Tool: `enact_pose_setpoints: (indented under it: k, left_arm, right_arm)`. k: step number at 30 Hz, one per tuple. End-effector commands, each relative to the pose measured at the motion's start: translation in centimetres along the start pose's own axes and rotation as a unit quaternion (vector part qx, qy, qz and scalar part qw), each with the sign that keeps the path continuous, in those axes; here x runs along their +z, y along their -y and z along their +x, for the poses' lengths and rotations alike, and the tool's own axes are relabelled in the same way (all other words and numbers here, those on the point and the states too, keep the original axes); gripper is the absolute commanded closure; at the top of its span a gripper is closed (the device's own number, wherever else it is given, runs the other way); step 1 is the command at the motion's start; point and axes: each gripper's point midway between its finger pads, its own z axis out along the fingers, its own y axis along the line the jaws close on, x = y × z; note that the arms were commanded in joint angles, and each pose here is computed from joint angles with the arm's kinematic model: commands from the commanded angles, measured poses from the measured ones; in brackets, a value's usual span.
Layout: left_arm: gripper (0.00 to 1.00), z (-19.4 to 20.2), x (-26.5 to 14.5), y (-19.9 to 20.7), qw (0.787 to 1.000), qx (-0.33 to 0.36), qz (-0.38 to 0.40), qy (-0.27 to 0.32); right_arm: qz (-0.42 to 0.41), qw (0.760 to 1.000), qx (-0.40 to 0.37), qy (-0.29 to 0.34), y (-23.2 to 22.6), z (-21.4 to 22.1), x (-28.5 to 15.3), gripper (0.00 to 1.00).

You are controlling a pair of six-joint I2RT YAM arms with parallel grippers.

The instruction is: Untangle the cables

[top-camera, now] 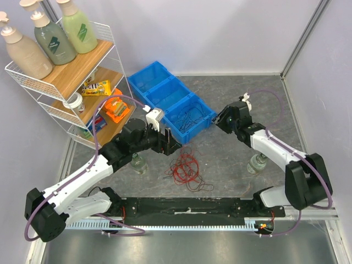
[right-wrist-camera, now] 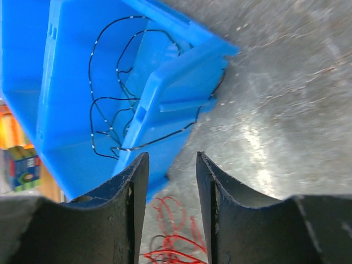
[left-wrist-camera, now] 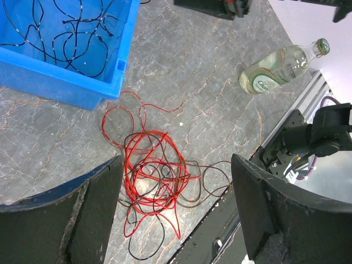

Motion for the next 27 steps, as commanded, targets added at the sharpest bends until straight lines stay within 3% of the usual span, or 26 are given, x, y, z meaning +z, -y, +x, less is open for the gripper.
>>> enact_pose_setpoints:
  k: [1,10,19,22,27]
  left_arm:
    - [0.15,-1.4,-0.6,1.3,0.999,-0.006,0.023,0.021]
    - [0.15,-1.3,-1.1,1.2,1.000,-0.002,0.017,0.024]
    - [0.15,-1.2,-1.1,1.0,1.000,-0.003,0.013,0.023]
    - [0.15,-1.1,-1.1,0.9,1.000,-0.004,0.011,0.022]
    - [0.15,-1.1,-1.0,0.8,1.000,-0.006,0.010,0.023]
  right_arm:
    - [-0.060,0.991,0.116,-0.033,-4.4,0.1,1.2,0.53]
    - [-0.095,0.979,0.172,-0.045,-4.7,1.6,3.1,0.53]
    - [-0.104,0.977,0.177,-0.063,-4.6,2.7,3.9,0.92]
    - [-0.102,0.979,0.166,-0.054,-4.5,2.2,3.1,0.99]
    - [-0.113,0.980,0.159,-0.040,-5.0,1.3,1.3,1.00]
